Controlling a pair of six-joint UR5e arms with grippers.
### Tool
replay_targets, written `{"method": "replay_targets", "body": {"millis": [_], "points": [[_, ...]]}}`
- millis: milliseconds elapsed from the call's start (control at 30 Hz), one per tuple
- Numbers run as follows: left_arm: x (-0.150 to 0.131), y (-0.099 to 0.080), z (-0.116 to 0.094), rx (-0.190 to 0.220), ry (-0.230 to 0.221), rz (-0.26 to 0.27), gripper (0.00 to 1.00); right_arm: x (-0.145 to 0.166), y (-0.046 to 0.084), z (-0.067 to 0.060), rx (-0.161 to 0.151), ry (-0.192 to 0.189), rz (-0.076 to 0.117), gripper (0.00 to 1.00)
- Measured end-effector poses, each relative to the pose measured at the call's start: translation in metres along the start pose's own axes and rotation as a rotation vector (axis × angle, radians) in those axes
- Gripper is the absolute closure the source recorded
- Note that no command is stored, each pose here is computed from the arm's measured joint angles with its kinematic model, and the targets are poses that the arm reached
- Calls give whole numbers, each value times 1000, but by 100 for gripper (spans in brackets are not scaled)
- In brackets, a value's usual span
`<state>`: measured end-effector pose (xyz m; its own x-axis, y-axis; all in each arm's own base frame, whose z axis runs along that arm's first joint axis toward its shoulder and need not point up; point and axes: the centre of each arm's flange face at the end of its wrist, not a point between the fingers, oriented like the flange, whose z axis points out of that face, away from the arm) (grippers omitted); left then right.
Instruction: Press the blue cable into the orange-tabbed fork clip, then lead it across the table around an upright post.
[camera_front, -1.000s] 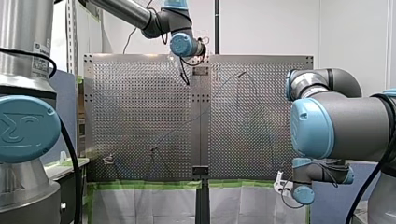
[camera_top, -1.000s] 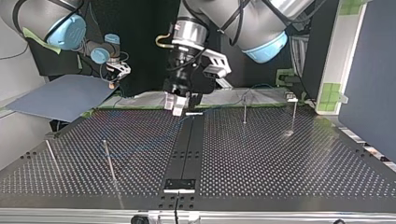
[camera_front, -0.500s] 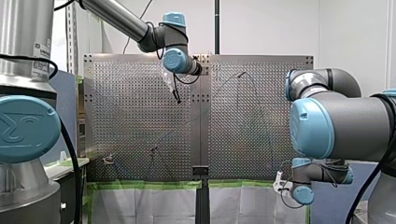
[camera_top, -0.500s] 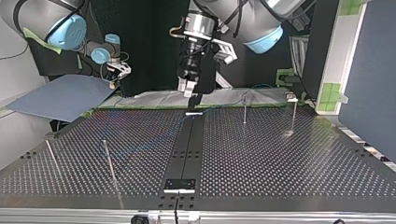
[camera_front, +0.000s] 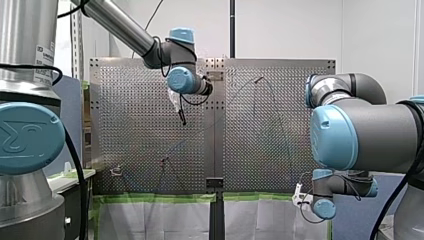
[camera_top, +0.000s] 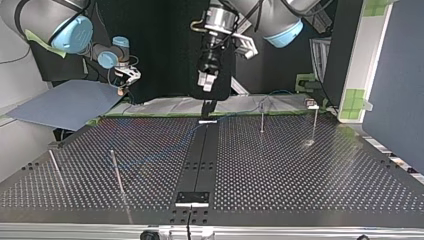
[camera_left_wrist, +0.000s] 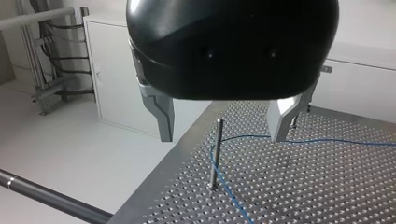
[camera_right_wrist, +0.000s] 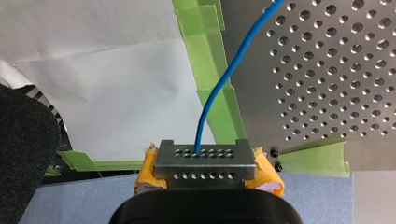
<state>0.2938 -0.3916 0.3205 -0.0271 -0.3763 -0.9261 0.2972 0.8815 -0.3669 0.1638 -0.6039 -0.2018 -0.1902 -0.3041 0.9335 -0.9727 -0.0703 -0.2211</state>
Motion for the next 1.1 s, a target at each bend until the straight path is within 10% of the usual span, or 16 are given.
{"method": "replay_targets", "body": {"millis": [1100], "points": [[131, 79, -73, 4, 136, 126, 2, 0, -3, 0, 8, -1, -1, 100]]}}
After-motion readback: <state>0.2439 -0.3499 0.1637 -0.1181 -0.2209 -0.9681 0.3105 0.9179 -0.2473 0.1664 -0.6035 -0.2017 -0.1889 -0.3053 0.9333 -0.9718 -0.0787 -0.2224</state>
